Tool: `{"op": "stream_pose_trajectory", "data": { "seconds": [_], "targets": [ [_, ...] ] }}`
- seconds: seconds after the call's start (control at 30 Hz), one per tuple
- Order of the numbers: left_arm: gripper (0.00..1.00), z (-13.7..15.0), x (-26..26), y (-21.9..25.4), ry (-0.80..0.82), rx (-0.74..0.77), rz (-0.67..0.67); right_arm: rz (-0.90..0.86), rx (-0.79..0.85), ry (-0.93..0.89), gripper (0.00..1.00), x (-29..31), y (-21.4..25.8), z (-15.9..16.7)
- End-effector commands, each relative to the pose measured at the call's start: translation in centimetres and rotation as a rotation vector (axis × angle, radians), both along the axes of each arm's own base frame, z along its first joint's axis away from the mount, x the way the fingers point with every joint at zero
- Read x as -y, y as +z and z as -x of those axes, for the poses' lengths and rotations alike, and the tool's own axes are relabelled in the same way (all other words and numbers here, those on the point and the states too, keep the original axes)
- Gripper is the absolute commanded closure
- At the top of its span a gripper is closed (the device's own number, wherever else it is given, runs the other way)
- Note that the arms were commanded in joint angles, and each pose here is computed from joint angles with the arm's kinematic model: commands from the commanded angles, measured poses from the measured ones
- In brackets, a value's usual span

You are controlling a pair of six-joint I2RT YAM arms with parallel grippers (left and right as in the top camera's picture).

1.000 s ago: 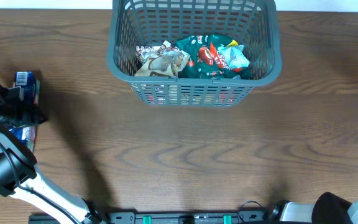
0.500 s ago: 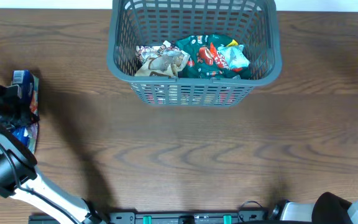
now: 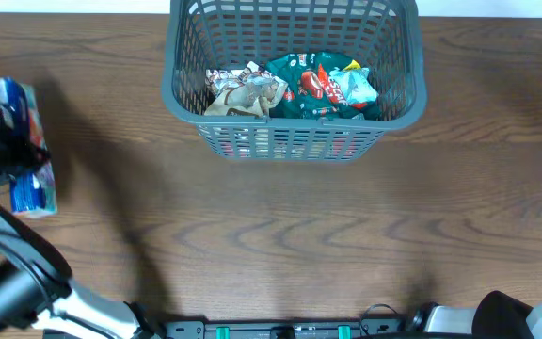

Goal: Pack container
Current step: 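Lower the left gripper and close it on the blue packet, then lift the blue packet and carry it right over the basket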

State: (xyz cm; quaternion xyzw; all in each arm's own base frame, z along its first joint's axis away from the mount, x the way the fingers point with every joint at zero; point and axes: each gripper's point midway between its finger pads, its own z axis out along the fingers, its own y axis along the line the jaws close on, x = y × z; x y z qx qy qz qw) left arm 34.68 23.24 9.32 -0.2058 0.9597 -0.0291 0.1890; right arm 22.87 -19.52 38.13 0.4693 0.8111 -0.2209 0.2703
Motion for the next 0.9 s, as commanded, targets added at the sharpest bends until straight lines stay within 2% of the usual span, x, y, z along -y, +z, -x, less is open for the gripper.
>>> {"op": "stream_pose_trajectory", "data": {
  "seconds": [0.0,0.33,0.6,0.77,0.87],
  "targets": [
    [0.94,-2.3,2.0,6.6,-0.043,0.164,-0.041,0.008,0.015,-0.025,0.01,0.2,0.3,0.5],
    [0.94,-5.1,12.5,21.1,-0.311,0.477,-0.157,0.008,0.015,-0.025,0.01,0.2,0.3,0.5],
    [0.94,-5.8,21.0,32.9,-0.512,0.719,-0.219,0.008,0.015,-0.025,0.01,0.2,0.3,0.5],
    [0.94,-5.4,24.6,37.6,-0.597,0.847,-0.238,0.008,0.015,-0.025,0.01,0.2,0.3,0.5],
    [0.94,-5.0,28.1,38.7,-0.743,0.911,-0.217,0.008,0.015,-0.025,0.01,0.2,0.3,0.5]
  ]
}}
